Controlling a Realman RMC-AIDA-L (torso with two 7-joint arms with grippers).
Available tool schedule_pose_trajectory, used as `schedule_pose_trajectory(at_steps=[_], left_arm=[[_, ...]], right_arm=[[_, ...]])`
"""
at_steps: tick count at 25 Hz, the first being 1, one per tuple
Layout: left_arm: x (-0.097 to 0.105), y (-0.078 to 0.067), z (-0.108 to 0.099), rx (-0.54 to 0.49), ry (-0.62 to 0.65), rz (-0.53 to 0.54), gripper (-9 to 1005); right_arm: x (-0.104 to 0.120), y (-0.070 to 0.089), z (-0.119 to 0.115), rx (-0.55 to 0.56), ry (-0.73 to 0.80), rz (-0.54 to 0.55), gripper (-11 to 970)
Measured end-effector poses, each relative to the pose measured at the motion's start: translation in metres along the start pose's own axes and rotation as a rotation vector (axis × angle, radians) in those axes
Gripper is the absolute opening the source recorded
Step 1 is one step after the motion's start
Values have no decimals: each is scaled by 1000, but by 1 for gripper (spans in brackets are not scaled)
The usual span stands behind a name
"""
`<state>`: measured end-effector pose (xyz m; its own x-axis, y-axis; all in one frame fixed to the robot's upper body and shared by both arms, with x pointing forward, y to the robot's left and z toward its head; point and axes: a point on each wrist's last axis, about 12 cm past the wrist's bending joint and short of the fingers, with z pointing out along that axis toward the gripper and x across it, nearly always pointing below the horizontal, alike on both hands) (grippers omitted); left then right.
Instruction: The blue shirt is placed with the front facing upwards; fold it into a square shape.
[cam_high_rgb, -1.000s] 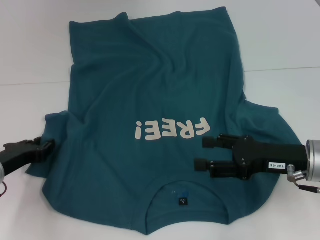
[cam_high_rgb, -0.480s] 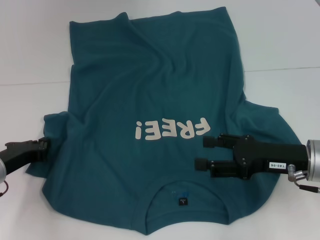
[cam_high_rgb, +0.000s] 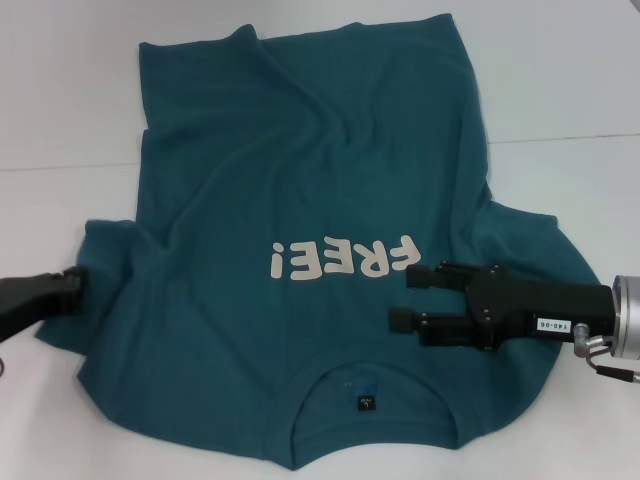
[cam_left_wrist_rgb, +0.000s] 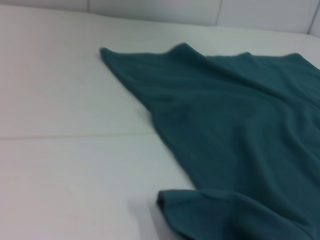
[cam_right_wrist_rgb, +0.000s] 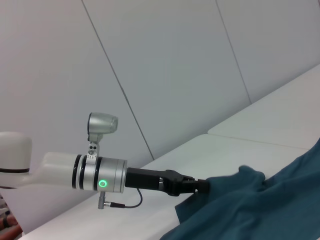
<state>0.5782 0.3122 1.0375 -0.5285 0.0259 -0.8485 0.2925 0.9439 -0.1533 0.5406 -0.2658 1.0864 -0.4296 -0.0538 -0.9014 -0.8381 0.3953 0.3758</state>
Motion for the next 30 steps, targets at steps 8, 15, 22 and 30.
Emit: schedule_pose_trajectory(at_steps=[8, 15, 22, 30], left_arm=[[-11, 20, -15, -83, -39, -4, 2], [-19, 31, -21, -132, -55, 22, 2], [-27, 30, -19, -130, -64, 37, 2], [-24, 17, -18, -40, -55, 5, 3]], right_arm=[[2, 0, 4, 0, -8, 16, 890], [2, 0, 7, -5, -17, 23, 891], [1, 0, 7, -6, -23, 22, 890], [1, 0, 7, -7, -23, 24, 891]])
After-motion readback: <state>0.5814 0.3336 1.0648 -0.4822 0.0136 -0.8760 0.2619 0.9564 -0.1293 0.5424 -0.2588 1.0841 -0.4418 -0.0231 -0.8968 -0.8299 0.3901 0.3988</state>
